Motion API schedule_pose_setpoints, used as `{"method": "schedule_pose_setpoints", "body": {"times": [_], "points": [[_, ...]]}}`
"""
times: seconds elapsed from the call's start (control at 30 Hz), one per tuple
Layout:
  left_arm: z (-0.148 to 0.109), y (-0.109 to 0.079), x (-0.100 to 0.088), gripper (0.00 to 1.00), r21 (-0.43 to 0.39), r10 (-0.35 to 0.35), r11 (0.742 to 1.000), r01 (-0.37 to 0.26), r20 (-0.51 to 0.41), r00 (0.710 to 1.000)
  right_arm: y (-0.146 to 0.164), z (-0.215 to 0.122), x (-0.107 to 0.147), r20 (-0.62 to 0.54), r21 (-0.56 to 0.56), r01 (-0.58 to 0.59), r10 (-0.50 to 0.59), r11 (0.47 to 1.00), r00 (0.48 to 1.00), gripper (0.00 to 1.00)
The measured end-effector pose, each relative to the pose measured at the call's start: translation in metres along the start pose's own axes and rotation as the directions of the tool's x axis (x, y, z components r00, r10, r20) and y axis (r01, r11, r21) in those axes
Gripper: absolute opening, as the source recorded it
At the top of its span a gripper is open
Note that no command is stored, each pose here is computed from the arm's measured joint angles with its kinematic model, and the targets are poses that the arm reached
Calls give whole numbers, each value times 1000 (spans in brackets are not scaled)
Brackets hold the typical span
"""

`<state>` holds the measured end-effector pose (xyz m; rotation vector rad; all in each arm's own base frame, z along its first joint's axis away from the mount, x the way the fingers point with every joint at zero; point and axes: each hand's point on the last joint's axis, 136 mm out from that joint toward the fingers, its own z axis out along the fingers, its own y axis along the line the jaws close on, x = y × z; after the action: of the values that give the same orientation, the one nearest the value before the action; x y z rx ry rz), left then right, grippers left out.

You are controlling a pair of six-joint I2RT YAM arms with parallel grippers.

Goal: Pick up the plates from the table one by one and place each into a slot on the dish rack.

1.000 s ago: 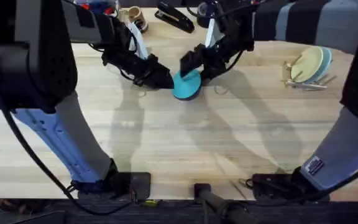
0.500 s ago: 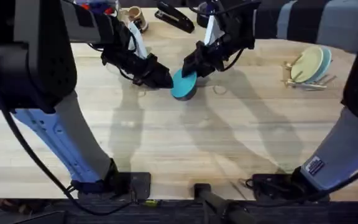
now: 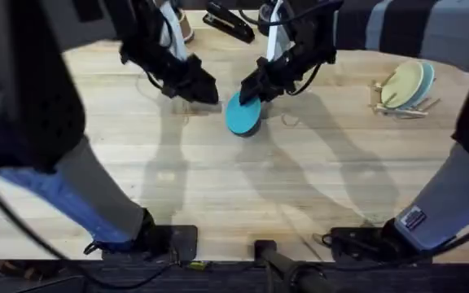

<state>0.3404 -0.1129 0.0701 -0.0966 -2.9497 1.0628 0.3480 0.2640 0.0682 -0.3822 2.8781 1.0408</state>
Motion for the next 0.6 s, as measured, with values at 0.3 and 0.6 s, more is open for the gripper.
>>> {"method": "schedule_pose_setpoints", "body": {"times": [0.3, 0.6], "points": [[-58, -37, 11, 39, -78, 101, 993, -93, 108, 989, 12, -52, 6, 60, 137, 121, -130, 983, 990, 30], [-106, -61, 42, 38, -192, 176, 971, -139, 190, 966, 19, -136, 20, 169, 381, 170, -249, 909, 954, 30]]}}
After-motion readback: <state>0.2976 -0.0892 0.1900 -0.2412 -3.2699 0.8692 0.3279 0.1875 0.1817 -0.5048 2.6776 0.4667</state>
